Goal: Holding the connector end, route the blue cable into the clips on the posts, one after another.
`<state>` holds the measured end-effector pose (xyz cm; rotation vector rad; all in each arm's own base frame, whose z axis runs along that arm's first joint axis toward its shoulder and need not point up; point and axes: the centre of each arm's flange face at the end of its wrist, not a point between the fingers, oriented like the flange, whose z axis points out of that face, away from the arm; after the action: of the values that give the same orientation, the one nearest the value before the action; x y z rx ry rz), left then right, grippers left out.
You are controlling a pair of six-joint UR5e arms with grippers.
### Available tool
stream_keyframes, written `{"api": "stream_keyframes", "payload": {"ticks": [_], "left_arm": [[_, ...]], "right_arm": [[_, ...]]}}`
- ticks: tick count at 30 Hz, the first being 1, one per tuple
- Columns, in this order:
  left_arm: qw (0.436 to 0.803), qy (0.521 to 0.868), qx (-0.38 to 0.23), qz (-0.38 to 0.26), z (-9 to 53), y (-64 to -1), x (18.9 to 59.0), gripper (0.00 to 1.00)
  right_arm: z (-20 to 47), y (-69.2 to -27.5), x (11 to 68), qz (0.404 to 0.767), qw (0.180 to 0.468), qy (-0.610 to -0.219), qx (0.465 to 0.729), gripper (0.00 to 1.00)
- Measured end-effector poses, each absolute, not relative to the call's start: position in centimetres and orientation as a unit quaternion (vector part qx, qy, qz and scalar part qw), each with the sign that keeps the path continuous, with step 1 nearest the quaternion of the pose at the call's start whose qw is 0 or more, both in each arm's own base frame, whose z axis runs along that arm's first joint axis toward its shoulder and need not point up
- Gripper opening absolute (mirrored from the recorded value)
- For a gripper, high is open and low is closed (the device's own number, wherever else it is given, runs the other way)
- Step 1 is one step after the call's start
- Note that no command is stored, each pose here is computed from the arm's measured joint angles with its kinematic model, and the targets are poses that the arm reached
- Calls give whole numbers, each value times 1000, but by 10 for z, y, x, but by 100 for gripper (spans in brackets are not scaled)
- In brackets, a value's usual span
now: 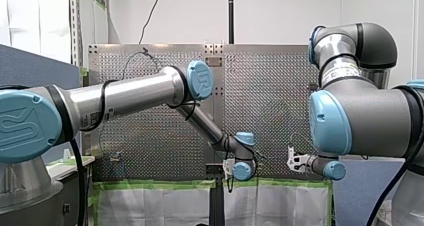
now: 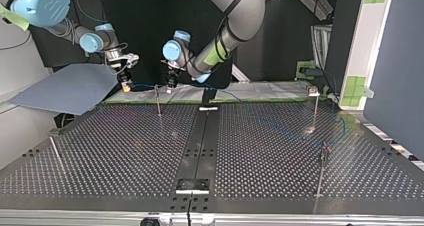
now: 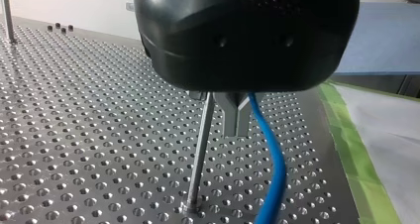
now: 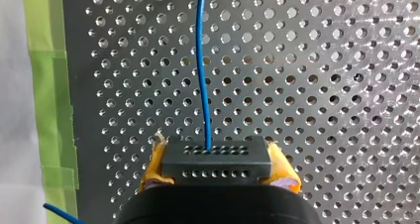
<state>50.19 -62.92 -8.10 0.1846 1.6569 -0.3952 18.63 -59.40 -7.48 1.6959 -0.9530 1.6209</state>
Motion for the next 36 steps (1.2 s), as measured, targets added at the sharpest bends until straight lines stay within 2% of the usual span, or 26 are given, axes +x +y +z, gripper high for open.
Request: {"api": "stream_keyframes", "payload": {"ticks": [17, 36], "left_arm": [[649, 732, 76, -192, -69, -634, 518, 0], [638, 737, 70, -211, -89, -625, 529, 0]], "right_arm": [[-92, -598, 190, 609, 294, -361, 642, 0], [-90, -610, 195, 609, 294, -358, 644, 0]]}}
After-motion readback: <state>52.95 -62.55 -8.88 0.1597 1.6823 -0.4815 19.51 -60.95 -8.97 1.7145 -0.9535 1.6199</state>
